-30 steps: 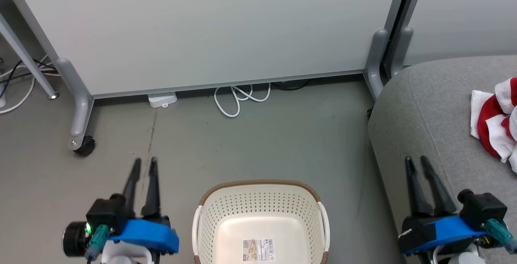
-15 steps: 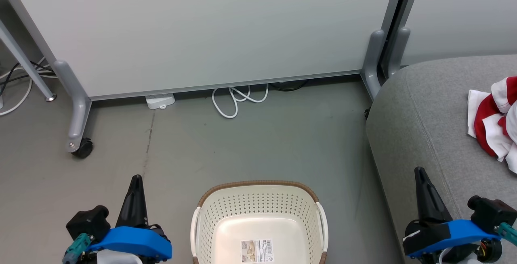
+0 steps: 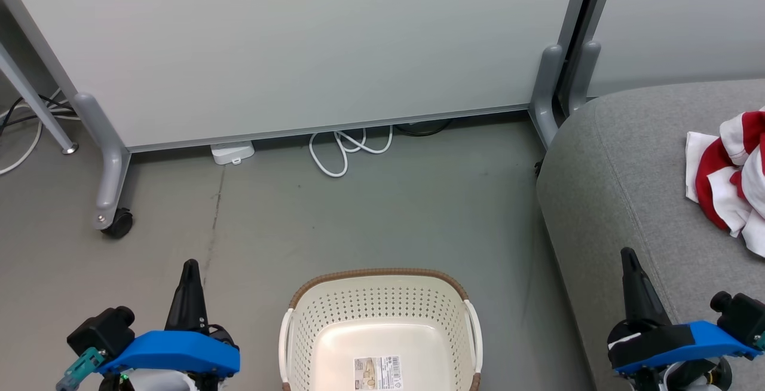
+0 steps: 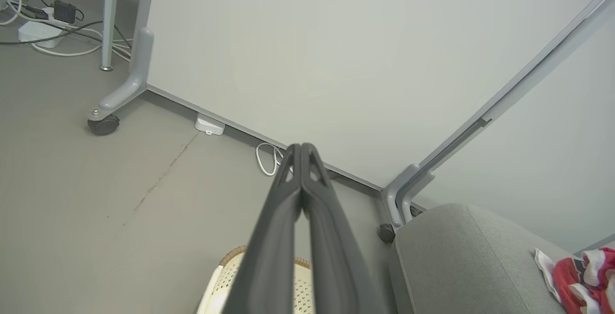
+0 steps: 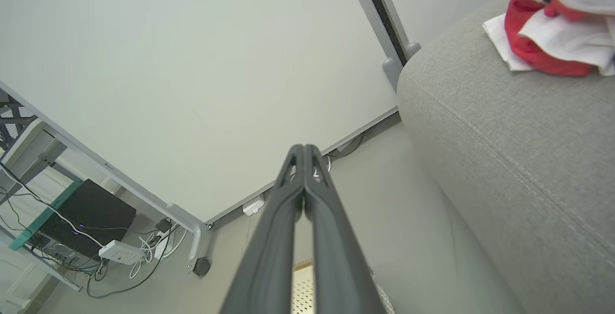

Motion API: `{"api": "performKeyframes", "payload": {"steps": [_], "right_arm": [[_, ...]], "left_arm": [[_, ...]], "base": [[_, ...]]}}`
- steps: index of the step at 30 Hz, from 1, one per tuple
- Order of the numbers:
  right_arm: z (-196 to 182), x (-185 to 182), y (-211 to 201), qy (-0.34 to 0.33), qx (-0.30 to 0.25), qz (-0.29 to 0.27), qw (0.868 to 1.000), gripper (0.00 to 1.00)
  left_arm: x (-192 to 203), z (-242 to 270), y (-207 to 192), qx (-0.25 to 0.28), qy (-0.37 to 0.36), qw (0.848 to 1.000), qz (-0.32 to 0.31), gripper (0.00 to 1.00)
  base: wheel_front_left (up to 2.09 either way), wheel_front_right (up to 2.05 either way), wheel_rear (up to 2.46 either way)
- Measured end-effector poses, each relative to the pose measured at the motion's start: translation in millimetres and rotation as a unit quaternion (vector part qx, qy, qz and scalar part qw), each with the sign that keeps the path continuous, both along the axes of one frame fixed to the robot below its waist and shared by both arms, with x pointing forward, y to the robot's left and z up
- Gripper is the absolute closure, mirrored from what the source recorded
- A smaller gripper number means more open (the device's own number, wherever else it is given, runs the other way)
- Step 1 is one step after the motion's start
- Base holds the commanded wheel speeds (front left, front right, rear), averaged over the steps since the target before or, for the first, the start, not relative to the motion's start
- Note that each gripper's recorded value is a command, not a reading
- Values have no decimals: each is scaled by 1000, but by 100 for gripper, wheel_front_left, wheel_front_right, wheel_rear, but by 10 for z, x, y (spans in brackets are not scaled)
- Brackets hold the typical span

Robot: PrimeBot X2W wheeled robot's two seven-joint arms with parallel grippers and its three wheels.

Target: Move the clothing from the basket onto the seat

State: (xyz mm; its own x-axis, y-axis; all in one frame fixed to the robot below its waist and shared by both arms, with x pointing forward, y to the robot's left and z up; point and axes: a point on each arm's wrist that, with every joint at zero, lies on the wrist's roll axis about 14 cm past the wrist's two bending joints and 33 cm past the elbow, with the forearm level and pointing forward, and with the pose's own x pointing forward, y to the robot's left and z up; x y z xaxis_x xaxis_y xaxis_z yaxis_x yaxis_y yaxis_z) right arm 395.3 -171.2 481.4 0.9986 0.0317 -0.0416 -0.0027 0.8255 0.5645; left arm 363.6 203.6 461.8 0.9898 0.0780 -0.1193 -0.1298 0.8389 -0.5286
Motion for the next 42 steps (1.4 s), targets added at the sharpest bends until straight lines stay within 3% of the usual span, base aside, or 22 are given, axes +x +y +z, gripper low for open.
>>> {"api": "performKeyframes", "payload": {"steps": [18,42], "right_arm": [[-6,-20,-81,15,121,-18,992,100],[40,-30,-151,18,253,-29,967,100]], "left_arm": [[47,45,28,-127,-5,992,16,100],[107,133,26,-263,-20,964,22,100]], "base": [[0,0,0],[0,0,0]]}}
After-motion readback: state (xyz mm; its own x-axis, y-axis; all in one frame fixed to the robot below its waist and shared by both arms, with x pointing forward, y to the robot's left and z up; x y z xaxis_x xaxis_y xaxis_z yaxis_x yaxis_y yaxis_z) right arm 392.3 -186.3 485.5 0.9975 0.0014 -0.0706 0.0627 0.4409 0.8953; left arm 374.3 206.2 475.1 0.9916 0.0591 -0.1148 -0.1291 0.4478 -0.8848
